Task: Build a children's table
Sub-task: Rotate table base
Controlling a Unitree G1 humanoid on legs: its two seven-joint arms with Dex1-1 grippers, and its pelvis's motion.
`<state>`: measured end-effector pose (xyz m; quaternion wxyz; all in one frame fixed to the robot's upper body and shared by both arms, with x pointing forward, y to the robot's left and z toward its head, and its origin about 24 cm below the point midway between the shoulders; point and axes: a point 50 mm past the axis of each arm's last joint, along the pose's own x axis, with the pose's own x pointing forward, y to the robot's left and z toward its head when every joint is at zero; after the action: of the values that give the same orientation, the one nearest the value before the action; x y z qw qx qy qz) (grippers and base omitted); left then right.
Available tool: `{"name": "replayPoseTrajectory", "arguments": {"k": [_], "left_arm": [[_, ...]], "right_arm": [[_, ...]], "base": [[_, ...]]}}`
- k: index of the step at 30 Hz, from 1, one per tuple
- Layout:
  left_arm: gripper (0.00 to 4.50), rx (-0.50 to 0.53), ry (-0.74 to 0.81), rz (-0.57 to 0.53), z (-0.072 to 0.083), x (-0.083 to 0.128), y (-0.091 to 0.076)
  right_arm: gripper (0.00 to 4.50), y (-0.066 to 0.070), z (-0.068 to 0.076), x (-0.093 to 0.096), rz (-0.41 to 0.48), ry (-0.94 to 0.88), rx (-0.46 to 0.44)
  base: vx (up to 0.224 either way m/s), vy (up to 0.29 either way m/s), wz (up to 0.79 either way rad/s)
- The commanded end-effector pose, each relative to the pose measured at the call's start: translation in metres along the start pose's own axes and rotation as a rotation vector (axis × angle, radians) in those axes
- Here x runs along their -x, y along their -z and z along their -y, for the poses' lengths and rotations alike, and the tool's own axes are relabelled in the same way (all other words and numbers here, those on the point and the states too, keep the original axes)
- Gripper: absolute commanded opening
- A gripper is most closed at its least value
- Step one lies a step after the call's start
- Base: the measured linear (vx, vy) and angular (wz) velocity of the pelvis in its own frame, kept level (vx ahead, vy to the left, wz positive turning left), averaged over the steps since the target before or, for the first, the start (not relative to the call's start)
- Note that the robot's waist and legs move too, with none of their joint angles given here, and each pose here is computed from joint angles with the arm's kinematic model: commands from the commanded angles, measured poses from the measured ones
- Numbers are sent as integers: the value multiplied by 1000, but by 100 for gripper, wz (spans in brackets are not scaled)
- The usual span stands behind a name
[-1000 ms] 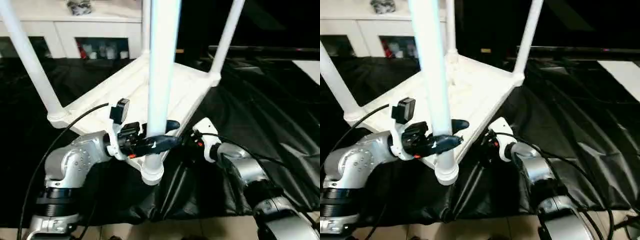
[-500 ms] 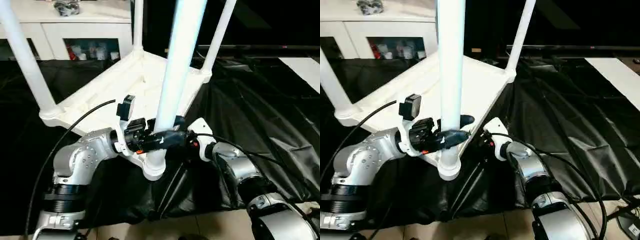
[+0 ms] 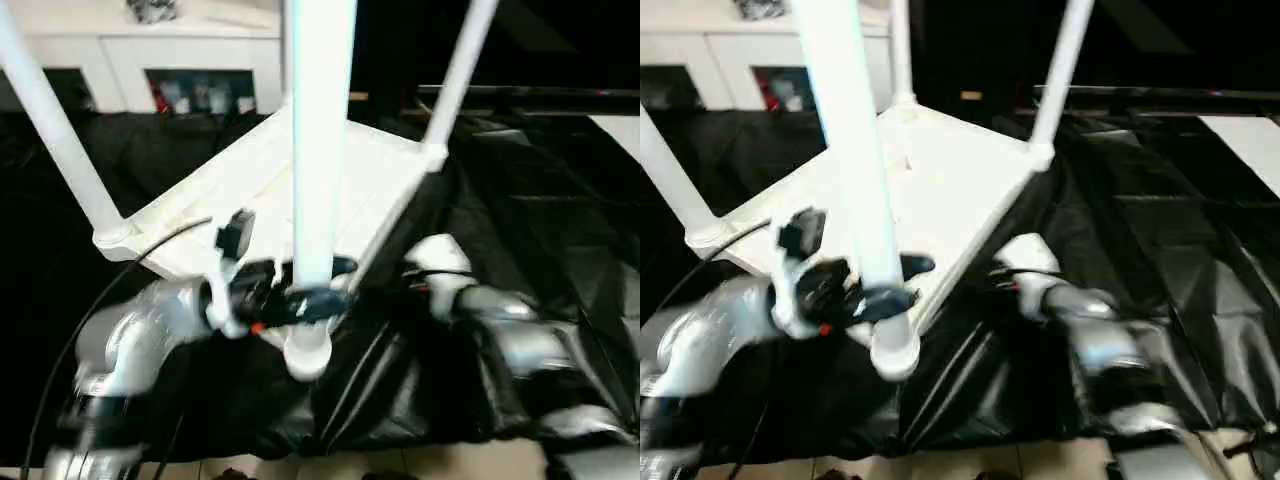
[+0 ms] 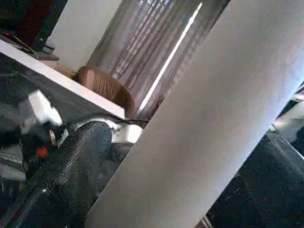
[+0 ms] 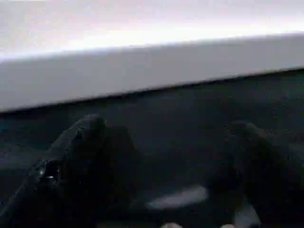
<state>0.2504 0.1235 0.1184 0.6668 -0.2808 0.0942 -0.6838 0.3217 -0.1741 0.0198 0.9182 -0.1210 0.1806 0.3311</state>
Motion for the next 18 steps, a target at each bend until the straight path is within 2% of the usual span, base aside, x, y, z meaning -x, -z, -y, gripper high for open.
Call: {"name": "replayPoseTrajectory", "arguments": {"k": [1,3,6,10,13,15,18], "left_arm": [[450,11,48,-7,11,-4,1],[450,33,75,5,22,-4,5],[450,43,91,11,27,-4,5],[450,47,121,13,30,-10,3],[450,46,128,13,29,-12,2],[450,46,149,4,29,-18,-1],[450,50,169,-3,30,-23,-3]], "right_arm": [[445,-4,7,7,16,20,-13],[445,-5,20,15,11,66,-16],[445,-5,23,14,3,84,-18],[445,-9,15,-6,9,90,-40],[445,-11,11,-13,12,87,-48],[445,-20,-12,-36,17,25,-55],[445,-25,-30,-49,22,-27,-52]], "base": [[0,0,0],[0,0,0],[0,0,0],[0,0,0],[0,0,0],[0,0,0],[0,0,0]]}}
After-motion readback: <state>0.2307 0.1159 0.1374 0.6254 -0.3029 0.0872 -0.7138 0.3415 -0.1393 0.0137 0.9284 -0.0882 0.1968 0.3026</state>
